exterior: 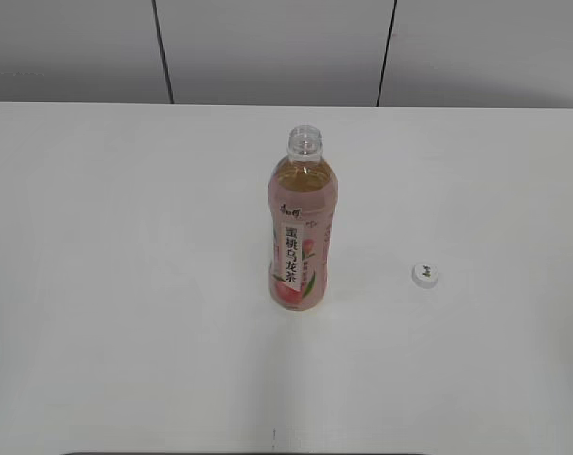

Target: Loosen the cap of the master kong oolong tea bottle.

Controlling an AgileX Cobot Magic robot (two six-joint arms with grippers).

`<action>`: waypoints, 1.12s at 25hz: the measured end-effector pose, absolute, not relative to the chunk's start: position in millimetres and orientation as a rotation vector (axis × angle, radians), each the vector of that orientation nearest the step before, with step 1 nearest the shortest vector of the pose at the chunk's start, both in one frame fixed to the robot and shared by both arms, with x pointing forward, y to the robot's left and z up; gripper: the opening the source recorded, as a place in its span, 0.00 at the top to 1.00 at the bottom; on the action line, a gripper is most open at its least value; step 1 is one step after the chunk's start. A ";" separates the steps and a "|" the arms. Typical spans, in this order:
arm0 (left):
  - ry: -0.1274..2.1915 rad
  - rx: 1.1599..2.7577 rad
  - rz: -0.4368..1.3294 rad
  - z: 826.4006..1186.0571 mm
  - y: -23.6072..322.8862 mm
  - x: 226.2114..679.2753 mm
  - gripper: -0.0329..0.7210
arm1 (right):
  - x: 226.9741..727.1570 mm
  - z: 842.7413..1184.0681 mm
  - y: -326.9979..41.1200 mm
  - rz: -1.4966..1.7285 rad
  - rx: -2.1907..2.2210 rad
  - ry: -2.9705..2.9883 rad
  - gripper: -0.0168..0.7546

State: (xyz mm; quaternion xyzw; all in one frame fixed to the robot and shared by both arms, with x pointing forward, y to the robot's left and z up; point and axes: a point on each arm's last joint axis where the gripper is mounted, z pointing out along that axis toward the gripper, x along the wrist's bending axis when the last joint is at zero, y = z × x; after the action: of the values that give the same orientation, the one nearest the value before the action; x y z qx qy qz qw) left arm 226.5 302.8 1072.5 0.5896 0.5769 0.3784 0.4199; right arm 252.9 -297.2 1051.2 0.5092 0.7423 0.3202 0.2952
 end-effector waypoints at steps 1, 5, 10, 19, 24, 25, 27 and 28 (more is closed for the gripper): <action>1.446 1.478 0.948 1072.5 302.8 226.5 0.51 | 248.2 1051.8 -298.5 0.881 1.335 1.944 0.44; 1.448 1.480 0.946 1071.7 302.6 226.9 0.51 | 230.8 1052.1 -303.8 0.965 1.271 1.842 0.44; 1.450 1.482 0.951 1071.5 303.1 227.0 0.51 | 230.7 1052.0 -305.8 0.959 1.292 1.814 0.44; 1.450 1.483 0.952 1071.2 303.1 227.2 0.52 | 231.0 1052.4 -306.4 0.961 1.300 1.801 0.44; 1.448 1.482 0.947 1071.2 302.7 227.2 0.52 | 231.2 1052.7 -306.4 0.964 1.299 1.798 0.44; 1.448 1.482 0.948 1071.2 302.8 227.2 0.52 | 231.2 1052.7 -306.4 0.964 1.299 1.798 0.44; 1.449 1.482 0.948 1071.2 302.8 227.2 0.52 | 231.1 1052.8 -306.2 0.953 1.315 1.780 0.44; 1.448 1.483 0.949 1071.2 302.8 227.2 0.52 | 230.9 1052.8 -306.0 0.936 1.339 1.754 0.44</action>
State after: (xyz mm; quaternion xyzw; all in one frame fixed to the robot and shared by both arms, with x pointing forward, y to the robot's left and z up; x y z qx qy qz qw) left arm 227.2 302.8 1071.2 0.5911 0.5771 0.3782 0.4177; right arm 230.9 -306.0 1052.8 0.5203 0.6817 0.3637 0.3637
